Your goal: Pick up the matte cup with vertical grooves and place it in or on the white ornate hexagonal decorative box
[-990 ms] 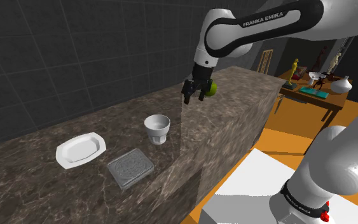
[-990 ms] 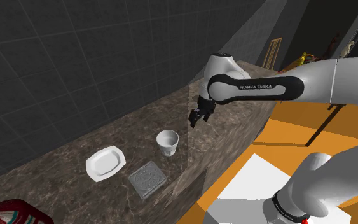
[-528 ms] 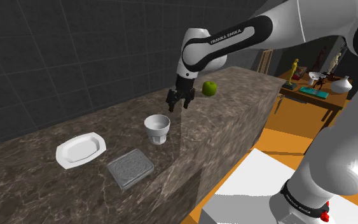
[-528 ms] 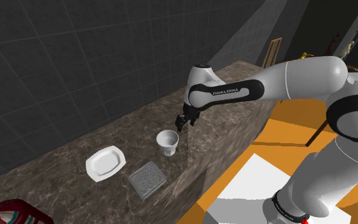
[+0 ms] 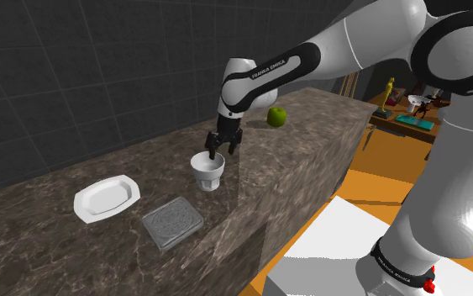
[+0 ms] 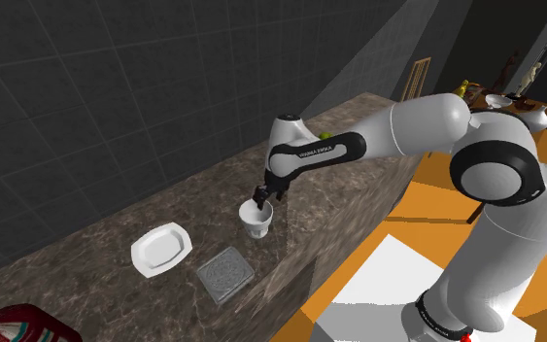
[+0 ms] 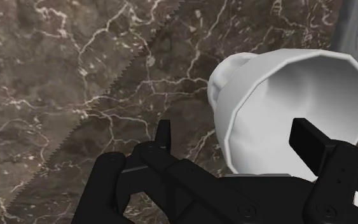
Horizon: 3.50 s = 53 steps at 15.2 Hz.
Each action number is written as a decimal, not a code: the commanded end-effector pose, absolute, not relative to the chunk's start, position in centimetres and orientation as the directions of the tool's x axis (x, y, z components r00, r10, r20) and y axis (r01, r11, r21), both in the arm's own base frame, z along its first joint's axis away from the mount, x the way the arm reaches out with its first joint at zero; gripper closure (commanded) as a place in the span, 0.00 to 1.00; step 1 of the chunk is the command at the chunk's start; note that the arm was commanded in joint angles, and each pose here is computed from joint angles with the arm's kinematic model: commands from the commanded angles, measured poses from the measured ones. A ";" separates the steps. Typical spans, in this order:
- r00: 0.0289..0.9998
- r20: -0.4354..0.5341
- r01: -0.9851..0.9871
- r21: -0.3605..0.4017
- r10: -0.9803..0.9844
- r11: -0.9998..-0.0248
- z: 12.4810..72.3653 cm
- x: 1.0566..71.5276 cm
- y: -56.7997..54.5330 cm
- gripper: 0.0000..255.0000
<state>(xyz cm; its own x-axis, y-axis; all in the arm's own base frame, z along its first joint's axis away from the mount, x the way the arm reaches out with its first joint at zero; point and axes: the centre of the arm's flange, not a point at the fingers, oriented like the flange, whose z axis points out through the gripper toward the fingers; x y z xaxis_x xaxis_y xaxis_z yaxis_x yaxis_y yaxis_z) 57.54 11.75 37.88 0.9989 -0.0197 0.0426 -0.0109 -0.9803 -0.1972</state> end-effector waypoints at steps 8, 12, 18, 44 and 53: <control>0.999 0.043 -0.011 -0.198 -0.019 -0.980 35.0 57.8 12.2 0.00; 0.999 0.043 -0.011 -0.197 -0.019 -0.980 35.0 57.8 12.2 0.00; 0.999 0.043 -0.011 -0.197 -0.019 -0.980 35.0 57.8 12.2 1.00; 0.999 0.043 -0.011 -0.198 -0.019 -0.980 46.6 57.8 12.2 1.00; 0.999 0.043 -0.011 -0.198 -0.019 -0.980 51.4 57.8 12.2 1.00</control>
